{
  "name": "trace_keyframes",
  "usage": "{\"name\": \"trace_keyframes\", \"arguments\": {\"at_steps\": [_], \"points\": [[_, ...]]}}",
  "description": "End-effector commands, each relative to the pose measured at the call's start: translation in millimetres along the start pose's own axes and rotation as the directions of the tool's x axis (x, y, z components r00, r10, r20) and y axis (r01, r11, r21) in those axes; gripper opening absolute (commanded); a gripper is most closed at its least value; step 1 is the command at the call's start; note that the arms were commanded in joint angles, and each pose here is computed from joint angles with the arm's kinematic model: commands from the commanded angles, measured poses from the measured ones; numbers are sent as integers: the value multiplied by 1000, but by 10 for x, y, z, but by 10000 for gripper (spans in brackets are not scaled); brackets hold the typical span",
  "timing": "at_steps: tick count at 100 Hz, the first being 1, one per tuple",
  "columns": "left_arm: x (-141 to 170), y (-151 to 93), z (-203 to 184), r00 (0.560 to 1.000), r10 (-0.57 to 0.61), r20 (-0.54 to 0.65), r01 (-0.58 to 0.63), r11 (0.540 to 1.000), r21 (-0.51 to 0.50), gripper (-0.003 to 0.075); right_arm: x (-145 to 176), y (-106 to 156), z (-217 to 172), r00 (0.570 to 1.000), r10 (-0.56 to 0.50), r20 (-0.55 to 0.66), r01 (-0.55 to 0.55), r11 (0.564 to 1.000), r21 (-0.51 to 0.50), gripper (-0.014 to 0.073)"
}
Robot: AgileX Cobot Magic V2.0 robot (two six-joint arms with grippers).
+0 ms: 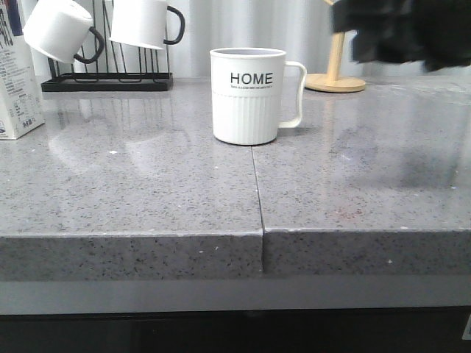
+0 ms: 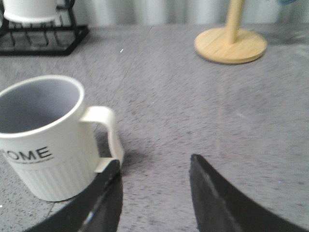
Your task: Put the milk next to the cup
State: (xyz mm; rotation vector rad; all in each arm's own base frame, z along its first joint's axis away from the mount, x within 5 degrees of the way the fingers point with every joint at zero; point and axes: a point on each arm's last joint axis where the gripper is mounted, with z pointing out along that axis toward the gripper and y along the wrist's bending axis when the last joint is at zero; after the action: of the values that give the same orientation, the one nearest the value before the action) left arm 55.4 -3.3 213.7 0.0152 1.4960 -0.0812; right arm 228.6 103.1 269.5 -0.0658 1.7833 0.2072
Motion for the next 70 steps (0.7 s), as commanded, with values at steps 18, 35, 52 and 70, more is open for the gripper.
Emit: {"name": "trace_keyframes", "arguments": {"at_steps": [18, 35, 52, 70], "points": [[84, -2, -14, 998, -9, 58, 9, 1000, 8, -21, -224, -347, -508, 990, -52, 134, 52, 999, 4, 349], [84, -2, -14, 998, -9, 58, 9, 1000, 8, -21, -260, -551, -750, 994, -39, 104, 38, 999, 10, 349], [84, -2, -14, 998, -9, 58, 9, 1000, 8, -21, -287, -731, -1035, 997, 15, 82, -23, 995, 92, 349], [84, -2, -14, 998, -9, 58, 9, 1000, 8, -21, -298, -758, -1419, 995, -19, 102, 3, 988, 154, 349]]}}
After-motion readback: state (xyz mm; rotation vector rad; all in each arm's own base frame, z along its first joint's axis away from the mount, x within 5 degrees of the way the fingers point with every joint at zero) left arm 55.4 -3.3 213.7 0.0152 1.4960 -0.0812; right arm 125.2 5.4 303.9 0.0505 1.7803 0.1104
